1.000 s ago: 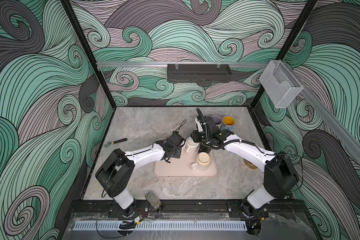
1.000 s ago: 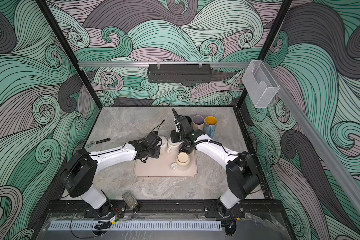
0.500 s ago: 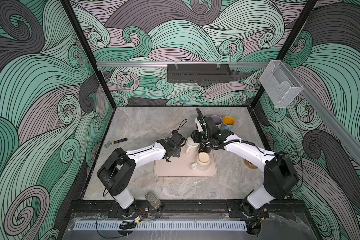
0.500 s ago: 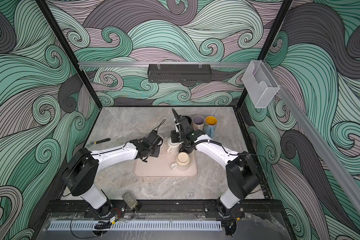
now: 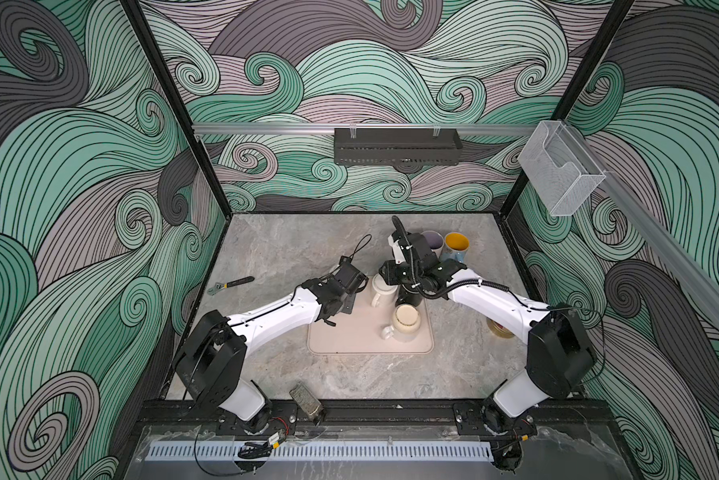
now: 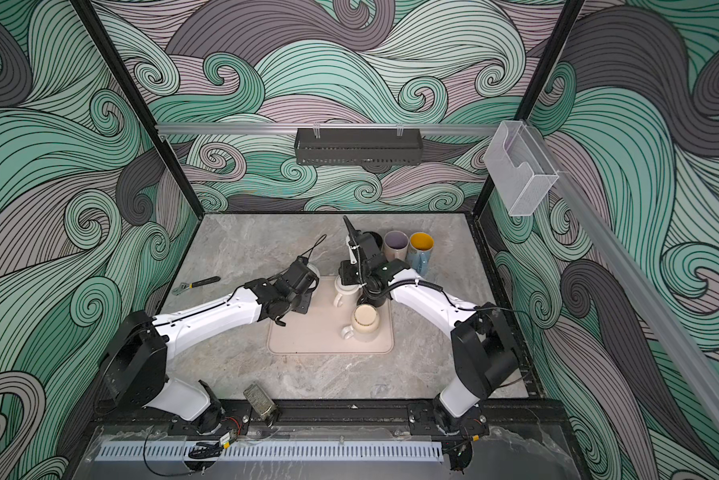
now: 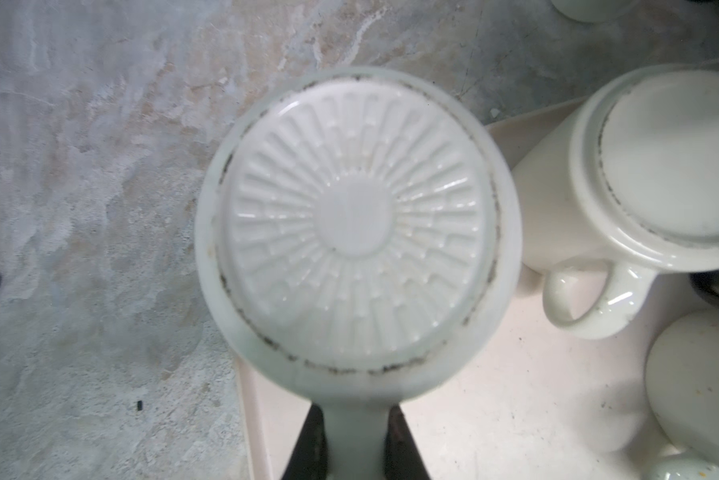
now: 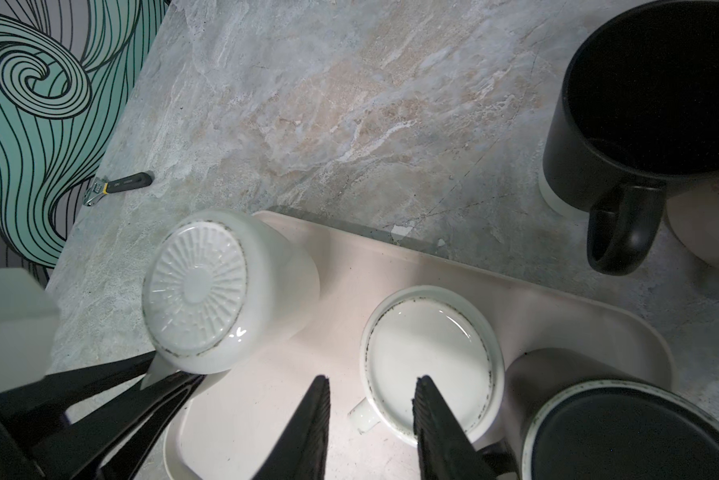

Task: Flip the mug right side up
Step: 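Lower the left gripper onto the upside-down white mug and grasp it, then lift the white mug with the left gripper and tilt it toward the right gripper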

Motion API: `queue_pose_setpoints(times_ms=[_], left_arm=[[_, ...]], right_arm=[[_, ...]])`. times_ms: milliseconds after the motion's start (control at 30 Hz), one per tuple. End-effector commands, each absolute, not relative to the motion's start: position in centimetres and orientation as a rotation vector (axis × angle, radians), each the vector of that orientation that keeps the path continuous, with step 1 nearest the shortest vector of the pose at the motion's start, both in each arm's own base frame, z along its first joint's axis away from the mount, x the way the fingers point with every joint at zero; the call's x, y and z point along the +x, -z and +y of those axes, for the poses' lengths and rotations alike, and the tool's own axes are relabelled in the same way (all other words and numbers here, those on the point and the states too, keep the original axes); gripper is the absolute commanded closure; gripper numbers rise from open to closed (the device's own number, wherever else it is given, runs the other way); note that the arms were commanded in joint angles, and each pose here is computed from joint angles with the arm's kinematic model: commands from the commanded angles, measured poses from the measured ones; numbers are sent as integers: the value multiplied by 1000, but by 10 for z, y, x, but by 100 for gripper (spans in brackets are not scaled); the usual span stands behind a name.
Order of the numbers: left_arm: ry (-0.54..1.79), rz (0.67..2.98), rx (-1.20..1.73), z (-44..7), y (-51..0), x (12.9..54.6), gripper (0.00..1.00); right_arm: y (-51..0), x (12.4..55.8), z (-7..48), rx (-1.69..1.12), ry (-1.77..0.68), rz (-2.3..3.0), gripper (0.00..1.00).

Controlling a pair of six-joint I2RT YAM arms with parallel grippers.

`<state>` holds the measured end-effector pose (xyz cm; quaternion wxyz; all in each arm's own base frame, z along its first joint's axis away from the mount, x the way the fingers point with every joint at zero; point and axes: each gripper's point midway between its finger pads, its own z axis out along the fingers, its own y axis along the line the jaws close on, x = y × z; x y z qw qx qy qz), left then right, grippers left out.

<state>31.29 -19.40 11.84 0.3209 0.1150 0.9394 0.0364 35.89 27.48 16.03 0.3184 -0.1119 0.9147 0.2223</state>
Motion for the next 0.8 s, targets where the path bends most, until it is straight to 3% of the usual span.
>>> queue_pose_setpoints(times_ms=[0,300,767], left_arm=[[-143,2325,268,-186,-165,326,100],[-77,2145,288,-182,-230,328,100],[770,1901,147,-222,-322,326,100]], right_arm=[[-176,363,282,-282,-644,2366,64],[-181,364,291,-225,-821,2346,64],[-195,364,295,-83,-1225,2227,65]])
